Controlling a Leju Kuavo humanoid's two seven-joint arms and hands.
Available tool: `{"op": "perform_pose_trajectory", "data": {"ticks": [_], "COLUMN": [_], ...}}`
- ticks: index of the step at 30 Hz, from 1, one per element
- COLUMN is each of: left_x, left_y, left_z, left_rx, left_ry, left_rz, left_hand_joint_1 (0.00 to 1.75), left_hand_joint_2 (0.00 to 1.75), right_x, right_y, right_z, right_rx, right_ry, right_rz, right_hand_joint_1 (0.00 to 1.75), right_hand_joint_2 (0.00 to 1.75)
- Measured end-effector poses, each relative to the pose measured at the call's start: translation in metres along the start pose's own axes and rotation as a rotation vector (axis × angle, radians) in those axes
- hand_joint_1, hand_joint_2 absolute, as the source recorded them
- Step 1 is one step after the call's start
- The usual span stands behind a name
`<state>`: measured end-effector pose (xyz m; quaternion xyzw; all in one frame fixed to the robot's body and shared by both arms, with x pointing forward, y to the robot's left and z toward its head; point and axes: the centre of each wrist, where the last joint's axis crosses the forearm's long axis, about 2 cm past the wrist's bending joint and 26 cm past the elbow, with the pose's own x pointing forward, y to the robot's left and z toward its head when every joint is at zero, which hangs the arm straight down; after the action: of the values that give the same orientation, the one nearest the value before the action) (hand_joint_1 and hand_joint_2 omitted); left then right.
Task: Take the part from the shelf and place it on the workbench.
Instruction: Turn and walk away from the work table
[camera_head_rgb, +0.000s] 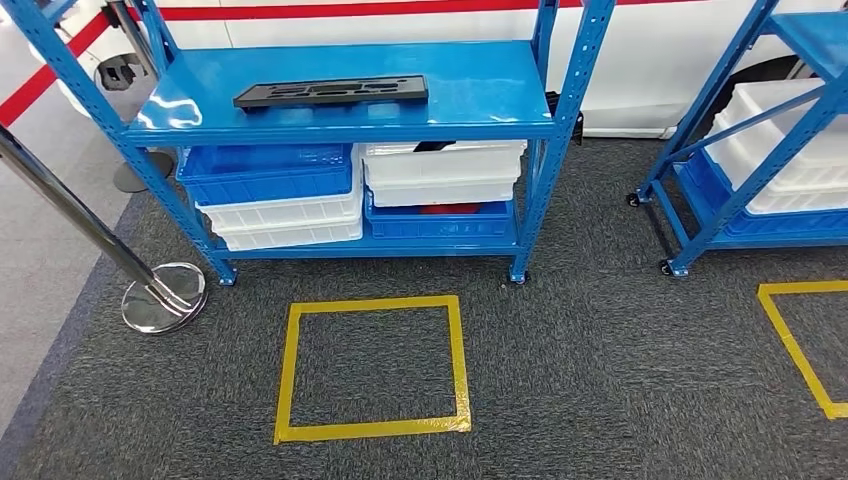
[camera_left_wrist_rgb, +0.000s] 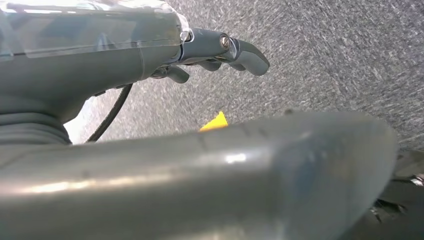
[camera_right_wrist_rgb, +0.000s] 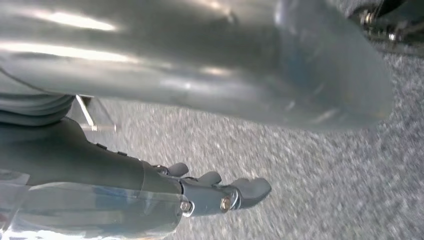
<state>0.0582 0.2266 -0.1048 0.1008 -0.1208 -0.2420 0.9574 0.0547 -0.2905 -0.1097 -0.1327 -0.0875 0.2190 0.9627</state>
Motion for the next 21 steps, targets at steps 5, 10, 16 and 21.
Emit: {"op": "perform_pose_trajectory", "data": {"ticks": [5, 10, 16, 21], "left_x": [0.001, 0.000, 0.000, 0.000], "left_y": [0.001, 0.003, 0.004, 0.004], "left_z": [0.000, -0.001, -0.001, -0.001], "left_rx": [0.004, 0.011, 0.007, -0.006], "left_ry": [-0.010, -0.014, 0.002, 0.033], "left_rz": [-0.006, -0.009, -0.009, 0.004], "left_hand_joint_1": [0.00, 0.00, 0.00, 0.00], "left_hand_joint_2": [0.44, 1.75, 1.75, 1.75], "right_x": [-0.006, -0.004, 0.011, 0.015], "right_y": [-0.006, -0.010, -0.014, -0.009], "right_z": [-0.001, -0.002, -0.003, -0.001], "right_rx": [-0.056, -0.087, -0.111, -0.081], "right_ry": [0.013, -0.069, -0.089, -0.068], "right_rz": [-0.031, -0.095, -0.104, -0.147], "right_hand_joint_1": [0.00, 0.00, 0.00, 0.00], "right_hand_joint_2": [0.00, 0.87, 1.75, 1.75]}}
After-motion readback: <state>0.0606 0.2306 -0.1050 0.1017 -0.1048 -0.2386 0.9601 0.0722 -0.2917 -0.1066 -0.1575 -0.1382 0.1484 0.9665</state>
